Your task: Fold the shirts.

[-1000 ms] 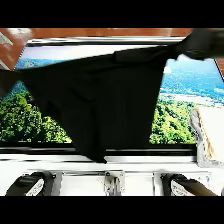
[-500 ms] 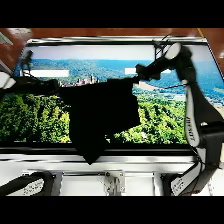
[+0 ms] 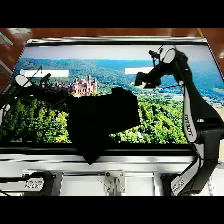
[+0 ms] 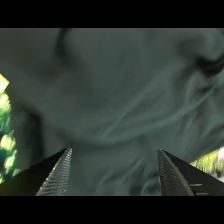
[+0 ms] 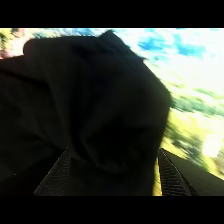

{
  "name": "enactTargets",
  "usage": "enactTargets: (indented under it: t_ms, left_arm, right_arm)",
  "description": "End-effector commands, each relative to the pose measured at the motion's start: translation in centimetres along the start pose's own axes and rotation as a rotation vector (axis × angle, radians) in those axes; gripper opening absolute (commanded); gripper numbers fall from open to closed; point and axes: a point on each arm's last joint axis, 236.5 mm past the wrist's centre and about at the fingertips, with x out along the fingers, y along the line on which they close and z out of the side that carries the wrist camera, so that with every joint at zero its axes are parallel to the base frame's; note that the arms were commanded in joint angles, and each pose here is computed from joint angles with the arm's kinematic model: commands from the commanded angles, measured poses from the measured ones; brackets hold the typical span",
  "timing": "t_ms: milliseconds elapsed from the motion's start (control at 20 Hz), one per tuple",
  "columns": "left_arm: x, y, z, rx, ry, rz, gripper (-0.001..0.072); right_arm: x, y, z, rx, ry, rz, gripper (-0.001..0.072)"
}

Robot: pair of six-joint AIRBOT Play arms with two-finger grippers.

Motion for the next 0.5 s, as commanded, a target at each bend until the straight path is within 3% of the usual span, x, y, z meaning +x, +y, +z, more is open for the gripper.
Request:
enactTargets:
  t_ms: [0, 250, 300, 350, 400, 450]
  left_arm:
    - [-3.9, 3.9, -3.4, -0.017, 0.103, 0.094, 0.0584]
    - [-1.7, 6.6, -11.9, -0.066, 0.129, 0.087, 0.0603]
    - [-0.2, 6.8, -13.5, -0.093, 0.135, 0.06, 0.0604]
    - [1.2, 6.7, -14.8, -0.12, 0.142, 0.018, 0.0615]
    - [2.5, 6.3, -15.8, -0.157, 0.15, -0.029, 0.0677]
    - [3.5, 6.1, -16.4, -0.188, 0.146, -0.066, 0.0676]
  right_arm:
    - [-6.2, -5.6, -4.7, -0.013, 0.147, -0.079, 0.0513]
    - [-7.2, -9.4, -10.3, 0.236, 0.242, 0.099, 0.0523]
    - [-6.1, -9.0, -10.9, 0.28, 0.241, 0.156, 0.0658]
    - [-5.0, -8.4, -11.7, 0.307, 0.258, 0.2, 0.0685]
    - [-3.7, -7.8, -12.6, 0.318, 0.281, 0.235, 0.0685]
    - [-2.6, -7.7, -13.1, 0.324, 0.288, 0.238, 0.0685]
